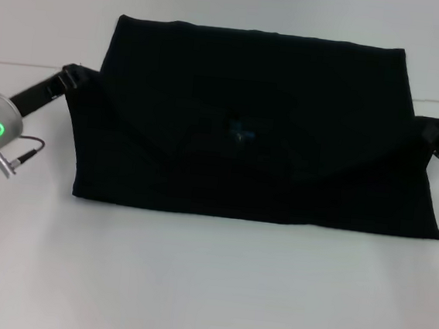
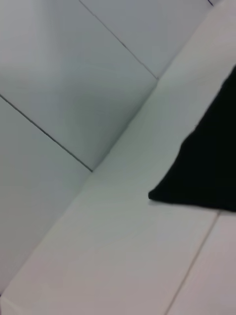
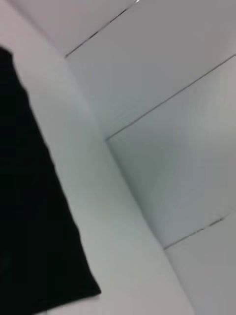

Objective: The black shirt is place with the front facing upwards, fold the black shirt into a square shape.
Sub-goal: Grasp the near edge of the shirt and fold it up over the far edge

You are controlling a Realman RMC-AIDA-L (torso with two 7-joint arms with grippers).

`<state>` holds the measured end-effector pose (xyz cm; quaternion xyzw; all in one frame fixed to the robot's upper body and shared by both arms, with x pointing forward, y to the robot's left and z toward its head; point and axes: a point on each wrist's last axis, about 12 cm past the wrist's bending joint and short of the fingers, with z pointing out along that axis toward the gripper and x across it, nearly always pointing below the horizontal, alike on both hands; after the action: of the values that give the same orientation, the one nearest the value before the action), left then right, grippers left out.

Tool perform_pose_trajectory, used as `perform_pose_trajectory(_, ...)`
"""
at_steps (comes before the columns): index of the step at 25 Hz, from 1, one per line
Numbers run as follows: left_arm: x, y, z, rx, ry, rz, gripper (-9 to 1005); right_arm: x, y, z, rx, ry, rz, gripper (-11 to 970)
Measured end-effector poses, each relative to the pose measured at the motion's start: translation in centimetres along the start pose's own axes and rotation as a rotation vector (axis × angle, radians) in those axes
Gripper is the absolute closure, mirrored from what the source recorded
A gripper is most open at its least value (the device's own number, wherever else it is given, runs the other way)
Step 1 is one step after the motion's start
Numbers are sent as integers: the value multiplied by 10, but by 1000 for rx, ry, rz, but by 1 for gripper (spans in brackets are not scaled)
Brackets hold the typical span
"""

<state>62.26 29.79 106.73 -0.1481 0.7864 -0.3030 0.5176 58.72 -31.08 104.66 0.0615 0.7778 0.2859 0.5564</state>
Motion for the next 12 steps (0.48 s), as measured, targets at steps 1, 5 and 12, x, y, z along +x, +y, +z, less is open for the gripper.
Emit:
perform_pose_trajectory(1, 2, -1, 1, -10, 2, 13, 976, 1, 0, 2, 14, 9, -15, 896)
perform_pose_trajectory(5, 10, -4, 6, -42, -5, 50, 952, 5, 2, 9, 41, 31, -53, 896)
perform_pose_trajectory(12, 19, -11, 12, -38, -48, 144, 911, 6, 3, 11, 45, 36, -65, 895)
